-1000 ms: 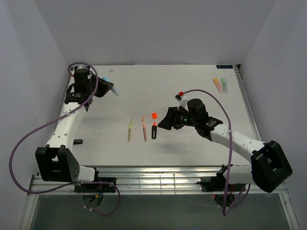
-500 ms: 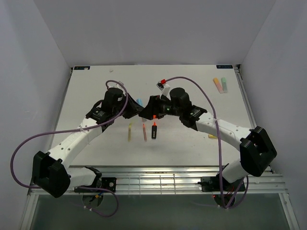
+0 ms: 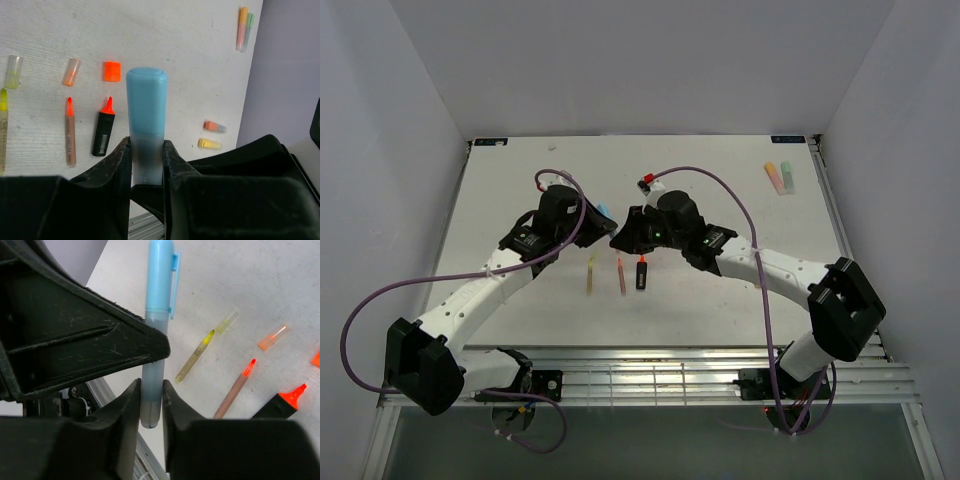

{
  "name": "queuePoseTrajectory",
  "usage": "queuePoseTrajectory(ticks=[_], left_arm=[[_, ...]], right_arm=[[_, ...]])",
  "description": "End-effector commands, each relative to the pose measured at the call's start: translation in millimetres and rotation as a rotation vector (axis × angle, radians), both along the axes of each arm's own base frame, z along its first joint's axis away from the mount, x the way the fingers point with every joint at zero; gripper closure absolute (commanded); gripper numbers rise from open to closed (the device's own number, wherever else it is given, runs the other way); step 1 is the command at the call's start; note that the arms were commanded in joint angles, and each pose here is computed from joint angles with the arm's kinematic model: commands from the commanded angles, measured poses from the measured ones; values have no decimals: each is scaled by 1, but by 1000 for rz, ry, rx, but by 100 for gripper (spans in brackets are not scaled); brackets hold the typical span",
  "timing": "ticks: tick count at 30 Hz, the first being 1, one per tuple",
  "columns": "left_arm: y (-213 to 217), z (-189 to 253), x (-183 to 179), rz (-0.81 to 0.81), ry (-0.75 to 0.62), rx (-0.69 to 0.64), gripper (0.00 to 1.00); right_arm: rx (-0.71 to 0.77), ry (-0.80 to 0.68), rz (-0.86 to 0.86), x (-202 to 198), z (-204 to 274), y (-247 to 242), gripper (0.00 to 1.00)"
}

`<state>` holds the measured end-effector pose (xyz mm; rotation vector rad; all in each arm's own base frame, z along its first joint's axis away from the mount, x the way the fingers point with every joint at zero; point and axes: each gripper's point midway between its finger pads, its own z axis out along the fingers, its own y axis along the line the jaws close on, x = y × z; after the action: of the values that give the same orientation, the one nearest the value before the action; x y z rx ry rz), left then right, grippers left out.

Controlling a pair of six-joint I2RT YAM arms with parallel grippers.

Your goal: Open the pen caps

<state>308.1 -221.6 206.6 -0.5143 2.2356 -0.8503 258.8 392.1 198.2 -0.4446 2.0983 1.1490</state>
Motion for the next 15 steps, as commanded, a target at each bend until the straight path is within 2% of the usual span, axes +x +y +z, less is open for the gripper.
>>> queuePoseTrajectory(ticks=[1, 2, 5, 6, 8, 9, 12, 15], left_arm=[[2, 22, 0, 18, -48, -19, 93], [2, 23, 0, 17, -51, -20, 86], [9, 29, 4, 35, -79, 17, 67], [12, 29, 5, 28, -93, 48, 53], [17, 38, 10, 33, -131, 86, 38], [20, 40, 12, 22, -150, 121, 28], [28, 47, 17, 35, -174, 160, 24], [27, 48, 17, 27, -185, 144, 24]], right_arm=[[34, -46, -31, 12, 17, 10, 80], [29, -45, -40, 14, 16, 11, 92], [32, -32, -34, 11, 15, 11, 92], [31, -25, -28, 9, 14, 10, 92], [44, -21, -21, 4, 18, 7, 92], [40, -11, -15, 0, 13, 5, 92], [76, -5, 16, -11, 19, 3, 92], [94, 2, 36, -19, 19, 1, 92]])
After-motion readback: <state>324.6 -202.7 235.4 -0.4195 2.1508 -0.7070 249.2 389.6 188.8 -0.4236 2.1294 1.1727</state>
